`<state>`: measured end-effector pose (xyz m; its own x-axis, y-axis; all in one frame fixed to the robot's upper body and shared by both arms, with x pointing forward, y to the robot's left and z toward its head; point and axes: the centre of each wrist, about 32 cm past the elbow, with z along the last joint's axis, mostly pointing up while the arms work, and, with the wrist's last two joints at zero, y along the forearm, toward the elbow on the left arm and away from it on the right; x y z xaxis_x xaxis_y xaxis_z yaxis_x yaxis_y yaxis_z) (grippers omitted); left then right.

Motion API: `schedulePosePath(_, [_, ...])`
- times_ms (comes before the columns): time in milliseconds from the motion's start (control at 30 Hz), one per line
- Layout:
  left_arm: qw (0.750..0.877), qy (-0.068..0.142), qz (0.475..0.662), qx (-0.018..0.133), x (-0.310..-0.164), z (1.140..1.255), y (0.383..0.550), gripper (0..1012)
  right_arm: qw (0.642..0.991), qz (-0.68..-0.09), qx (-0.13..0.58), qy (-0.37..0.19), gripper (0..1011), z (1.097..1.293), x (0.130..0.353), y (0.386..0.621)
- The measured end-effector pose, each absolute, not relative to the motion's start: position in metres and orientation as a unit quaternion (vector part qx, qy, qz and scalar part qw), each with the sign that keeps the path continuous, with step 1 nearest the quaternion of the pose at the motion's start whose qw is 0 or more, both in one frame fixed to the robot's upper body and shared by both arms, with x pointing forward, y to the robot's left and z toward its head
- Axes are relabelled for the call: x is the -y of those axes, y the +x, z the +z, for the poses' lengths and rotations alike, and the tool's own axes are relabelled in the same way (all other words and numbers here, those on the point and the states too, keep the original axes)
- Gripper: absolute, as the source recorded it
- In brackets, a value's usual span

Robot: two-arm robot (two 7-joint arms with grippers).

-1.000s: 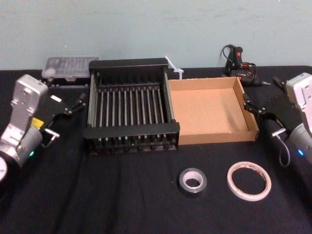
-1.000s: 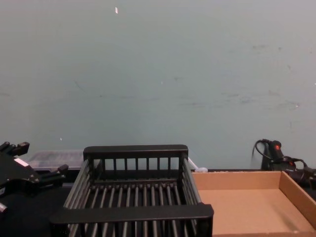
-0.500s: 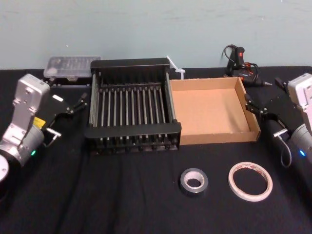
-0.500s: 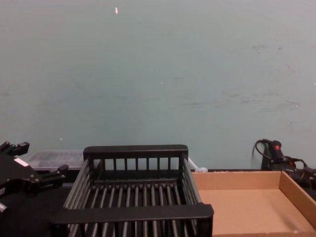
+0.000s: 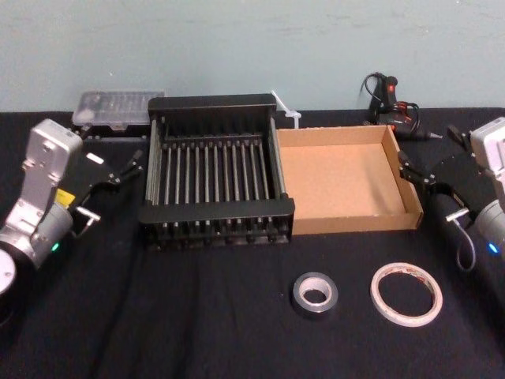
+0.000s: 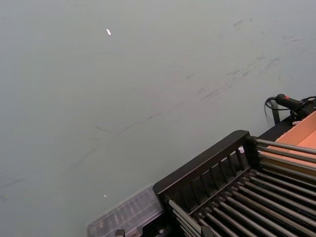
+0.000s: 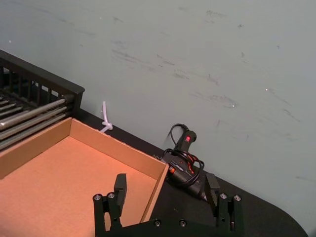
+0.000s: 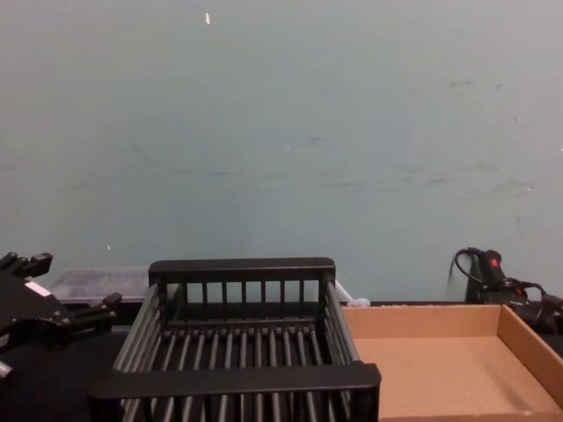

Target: Pick up the white tape and place it into the black box , Pick up the silver tape and place it into the brown box.

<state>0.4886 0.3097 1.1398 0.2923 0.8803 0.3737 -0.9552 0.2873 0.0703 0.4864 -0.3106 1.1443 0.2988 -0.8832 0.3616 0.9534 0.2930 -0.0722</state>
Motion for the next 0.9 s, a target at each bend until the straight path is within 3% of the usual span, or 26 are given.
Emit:
schedulePosePath(233, [0.791, 0.141, 0.58, 0.132, -0.31, 1.14, 0.489, 1001, 0.801, -0.573, 0.109, -0.135, 1002, 1.158, 0.313, 0.475])
schedulePosePath(533, [0.791, 0.142, 0.58, 0.132, -0.31, 1.14, 0.489, 1001, 0.812, -0.562, 0.077, -0.139, 1002, 1.185, 0.325, 0.443])
schedulePosePath(900, [0.791, 0.141, 0.58, 0.132, -0.31, 1.14, 0.489, 1001, 0.827, -0.534, 0.043, -0.168, 1002, 1.191, 0.329, 0.41])
